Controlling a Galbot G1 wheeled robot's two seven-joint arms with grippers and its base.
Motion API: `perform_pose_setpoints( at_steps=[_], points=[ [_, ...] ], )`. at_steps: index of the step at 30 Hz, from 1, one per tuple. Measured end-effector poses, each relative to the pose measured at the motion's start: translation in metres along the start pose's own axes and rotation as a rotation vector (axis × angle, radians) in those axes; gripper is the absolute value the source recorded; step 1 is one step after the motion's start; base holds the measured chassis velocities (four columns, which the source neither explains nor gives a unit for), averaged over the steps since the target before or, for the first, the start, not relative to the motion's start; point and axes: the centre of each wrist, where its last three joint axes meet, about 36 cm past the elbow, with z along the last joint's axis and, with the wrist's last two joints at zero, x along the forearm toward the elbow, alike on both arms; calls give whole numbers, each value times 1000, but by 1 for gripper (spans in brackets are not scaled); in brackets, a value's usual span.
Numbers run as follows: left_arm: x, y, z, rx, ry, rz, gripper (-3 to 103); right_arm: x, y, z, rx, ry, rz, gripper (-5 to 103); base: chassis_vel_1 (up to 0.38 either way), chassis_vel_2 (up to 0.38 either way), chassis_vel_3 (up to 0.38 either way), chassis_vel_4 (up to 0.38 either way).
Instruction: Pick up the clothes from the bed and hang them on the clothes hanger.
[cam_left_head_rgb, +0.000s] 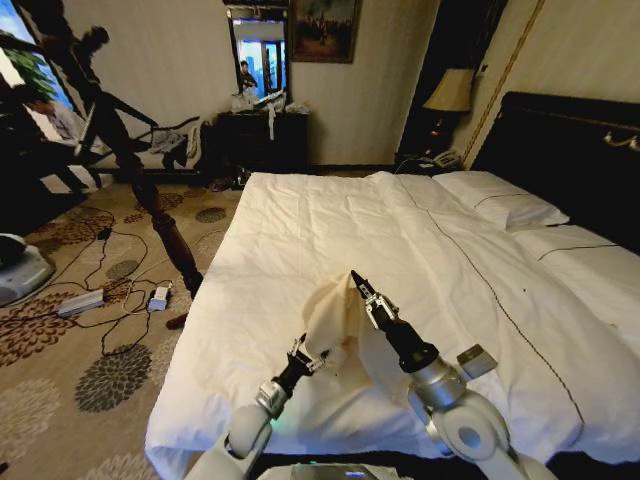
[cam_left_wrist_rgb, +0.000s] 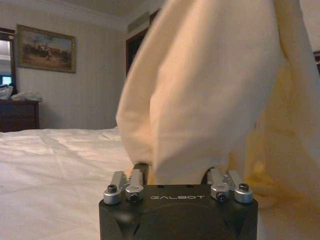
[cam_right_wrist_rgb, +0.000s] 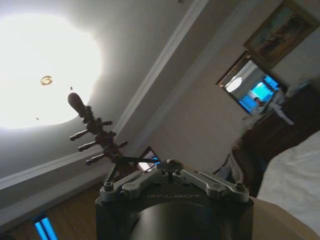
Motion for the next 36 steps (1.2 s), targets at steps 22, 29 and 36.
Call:
perform_pose_setpoints(
  at_steps=[22, 29, 36],
  points=[
    [44, 66, -73, 3, -81, -79, 1, 1, 9, -16, 62, -41, 47, 0, 0, 0, 0, 0],
    [55, 88, -137, -8, -186, -95, 1, 0, 20, -20, 79, -41, -17, 0, 0, 0, 0, 0],
    [76, 100, -236, -58, -327, -65, 1, 3, 28, -24, 99, -22, -75, 0, 0, 0, 0, 0]
  ],
)
